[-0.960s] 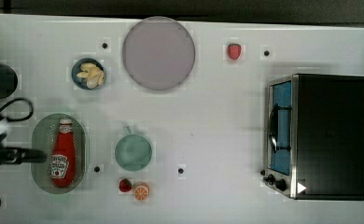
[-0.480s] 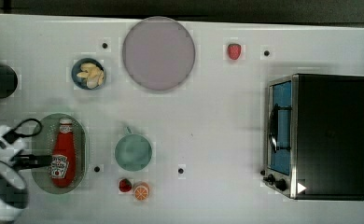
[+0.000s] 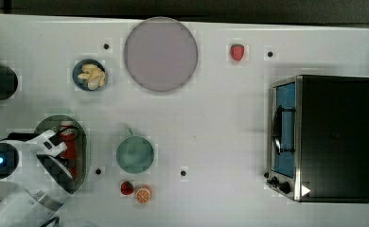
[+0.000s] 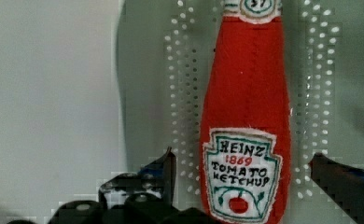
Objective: Pick ketchup from strainer and place it on the table
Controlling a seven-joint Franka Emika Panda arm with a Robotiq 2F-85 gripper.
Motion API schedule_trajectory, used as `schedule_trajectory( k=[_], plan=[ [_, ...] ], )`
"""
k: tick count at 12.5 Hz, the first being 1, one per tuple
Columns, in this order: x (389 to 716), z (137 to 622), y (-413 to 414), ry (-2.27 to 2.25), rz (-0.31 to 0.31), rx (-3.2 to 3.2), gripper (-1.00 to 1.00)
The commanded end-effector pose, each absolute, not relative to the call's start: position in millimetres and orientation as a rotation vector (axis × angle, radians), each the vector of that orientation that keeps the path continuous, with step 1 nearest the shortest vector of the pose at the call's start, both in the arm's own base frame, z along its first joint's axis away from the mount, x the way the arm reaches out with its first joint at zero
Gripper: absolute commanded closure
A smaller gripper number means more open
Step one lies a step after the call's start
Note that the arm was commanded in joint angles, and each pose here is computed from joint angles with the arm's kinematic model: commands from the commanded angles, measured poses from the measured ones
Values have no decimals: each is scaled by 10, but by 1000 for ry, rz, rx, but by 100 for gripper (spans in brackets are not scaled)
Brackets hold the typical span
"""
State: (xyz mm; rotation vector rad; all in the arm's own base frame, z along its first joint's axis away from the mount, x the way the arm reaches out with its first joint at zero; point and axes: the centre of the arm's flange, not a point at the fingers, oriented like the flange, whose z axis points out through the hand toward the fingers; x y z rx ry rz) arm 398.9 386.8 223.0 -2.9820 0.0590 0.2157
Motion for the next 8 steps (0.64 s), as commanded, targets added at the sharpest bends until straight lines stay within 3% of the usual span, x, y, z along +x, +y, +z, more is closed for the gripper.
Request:
schedule_trajectory(
  k=[1, 8],
  plan=[
    [4018, 2138, 3863, 197, 219, -2982, -100],
    [4023, 1656, 3823, 210, 241, -2950, -100]
  ],
)
